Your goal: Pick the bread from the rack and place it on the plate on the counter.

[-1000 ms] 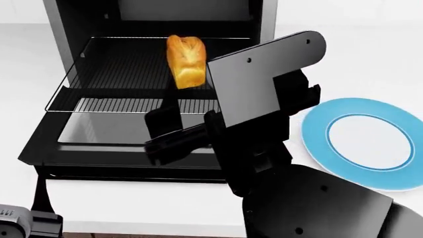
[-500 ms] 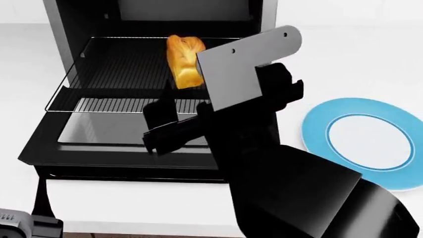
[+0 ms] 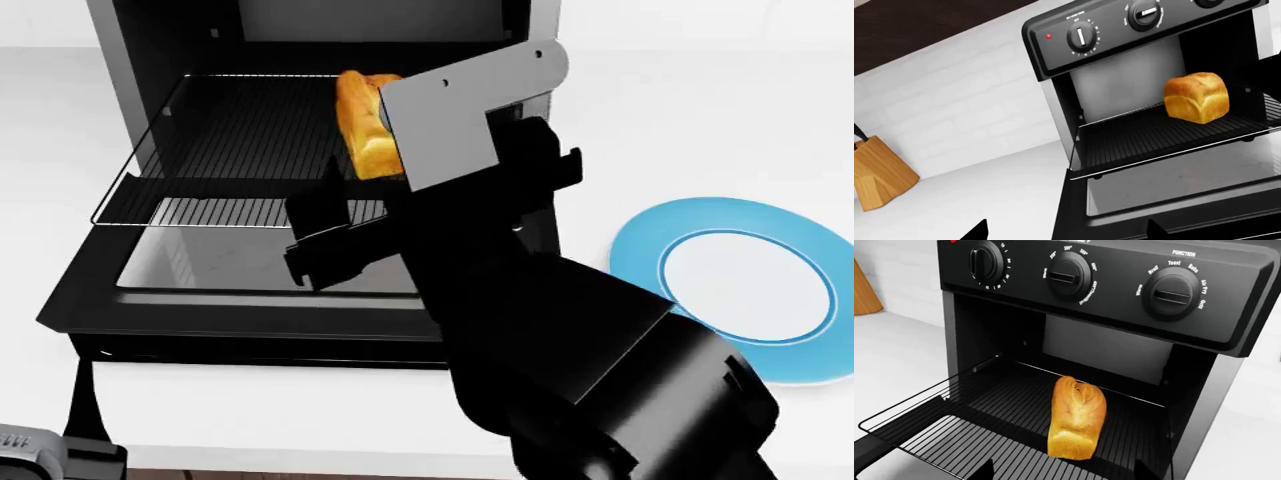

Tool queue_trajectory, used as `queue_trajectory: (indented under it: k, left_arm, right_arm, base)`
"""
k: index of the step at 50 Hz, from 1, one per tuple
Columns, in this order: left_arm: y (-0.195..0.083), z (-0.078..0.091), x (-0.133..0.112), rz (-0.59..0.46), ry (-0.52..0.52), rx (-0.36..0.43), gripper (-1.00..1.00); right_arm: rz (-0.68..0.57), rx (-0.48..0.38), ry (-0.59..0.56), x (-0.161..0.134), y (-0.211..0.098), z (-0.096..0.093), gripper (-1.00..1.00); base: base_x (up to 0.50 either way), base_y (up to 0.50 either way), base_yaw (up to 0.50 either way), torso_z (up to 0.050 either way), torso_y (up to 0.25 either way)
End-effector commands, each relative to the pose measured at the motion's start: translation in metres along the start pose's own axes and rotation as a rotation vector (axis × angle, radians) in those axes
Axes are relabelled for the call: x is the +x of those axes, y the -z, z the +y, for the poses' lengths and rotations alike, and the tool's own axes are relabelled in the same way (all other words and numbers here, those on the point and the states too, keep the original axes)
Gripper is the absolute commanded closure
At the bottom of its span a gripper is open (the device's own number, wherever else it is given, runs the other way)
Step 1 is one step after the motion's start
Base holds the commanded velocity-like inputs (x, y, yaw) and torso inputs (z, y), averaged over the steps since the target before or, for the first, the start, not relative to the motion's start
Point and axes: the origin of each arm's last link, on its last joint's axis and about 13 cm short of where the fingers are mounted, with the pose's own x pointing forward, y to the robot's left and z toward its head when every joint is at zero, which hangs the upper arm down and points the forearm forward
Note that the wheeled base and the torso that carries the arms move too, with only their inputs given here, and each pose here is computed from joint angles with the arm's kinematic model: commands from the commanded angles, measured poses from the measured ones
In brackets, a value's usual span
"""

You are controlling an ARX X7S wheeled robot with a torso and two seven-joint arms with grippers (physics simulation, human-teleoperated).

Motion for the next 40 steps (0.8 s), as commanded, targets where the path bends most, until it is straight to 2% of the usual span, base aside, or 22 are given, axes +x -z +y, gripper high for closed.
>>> queue_trajectory:
  k: [1,40]
  left_arm:
    - [-0.002,0.002,-0.001,-0.011,0.005,-0.011,-1.0]
    - [0.002,0.004,-0.003,-0.011,-0.002,-0.006,-1.0]
  right_arm:
    - [-0.007,0.018,-0.013,0.013,-0.005,0.0,-1.0]
    - [0.076,0.003,-0.006,0.053,0.0,-0.004,-1.0]
  base:
    - [0.0,0.0,0.0,0.0,0.0]
    - [0.0,0.0,0.0,0.0,0.0]
